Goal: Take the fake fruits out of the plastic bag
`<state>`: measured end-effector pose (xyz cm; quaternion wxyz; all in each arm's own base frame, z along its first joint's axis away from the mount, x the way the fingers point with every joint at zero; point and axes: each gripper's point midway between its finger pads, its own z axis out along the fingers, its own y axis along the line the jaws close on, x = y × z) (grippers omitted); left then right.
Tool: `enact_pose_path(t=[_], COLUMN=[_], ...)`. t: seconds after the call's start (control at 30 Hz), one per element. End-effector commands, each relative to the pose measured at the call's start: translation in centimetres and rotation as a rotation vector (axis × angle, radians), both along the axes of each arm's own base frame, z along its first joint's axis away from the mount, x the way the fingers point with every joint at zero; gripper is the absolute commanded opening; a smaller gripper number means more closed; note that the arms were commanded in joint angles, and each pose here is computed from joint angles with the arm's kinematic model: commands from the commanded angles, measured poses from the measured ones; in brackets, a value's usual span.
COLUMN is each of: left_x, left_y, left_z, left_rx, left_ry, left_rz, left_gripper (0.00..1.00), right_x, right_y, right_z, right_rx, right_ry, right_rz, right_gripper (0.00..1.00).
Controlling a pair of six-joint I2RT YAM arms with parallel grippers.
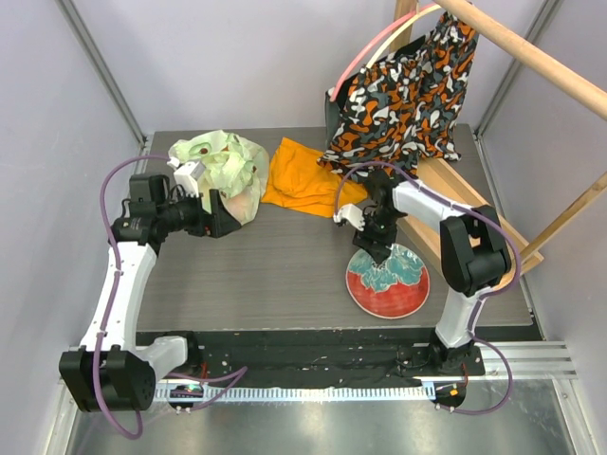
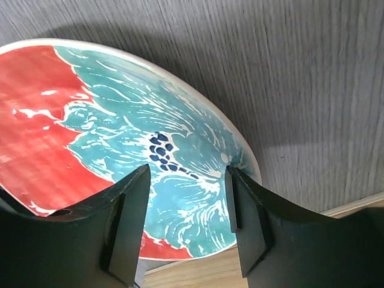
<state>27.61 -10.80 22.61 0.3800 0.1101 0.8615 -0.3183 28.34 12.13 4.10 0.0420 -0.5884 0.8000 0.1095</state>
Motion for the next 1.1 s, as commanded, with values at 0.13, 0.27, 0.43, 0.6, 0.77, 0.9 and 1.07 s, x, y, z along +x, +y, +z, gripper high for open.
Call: enact_pose_path(t=[0.13,0.27,0.43,0.6,0.77,0.9,1.07], left_x=[-0.3,0.0,0.2,-0.4,-0.8,-0.8,0.7], left_y=[0.4,0.9,1.2,1.8,2.3,2.5,3.1], left_z=[0.7,1.3,2.1,1.4,1.6,1.3,3.1], left_rx=[0.033,0.065,0.079,0.113,0.141,0.146,0.138], left_ry=[-0.042,-0.068,-0.097,-0.088,-0.105,-0.108,-0.145], left_rz=[0.001,0.009,0.027,0.056,0.075,0.086,0.161], left_gripper=[0.84,0.84,0.84,0.84,0.84,0.84,0.85], right_x=[-0.9,-3.5,-4.4,-3.5,-3.2,-4.9,-3.7], right_y=[5.2,7.7,11.4,15.4,18.1,20.8,22.6], right_z=[-1.8,-2.6,-1.7,-1.2,0.0,0.3,2.1], right_rx=[0.073,0.073,0.131,0.162,0.197,0.203,0.199], right_ry=[0.054,-0.007,-0.017,-0.033,-0.062,-0.102,-0.184], right_rz=[0.079,0.145,0.140,0.183,0.205,0.290,0.280], right_gripper=[0.55,0.52,0.49,0.48,0.48,0.48,0.50])
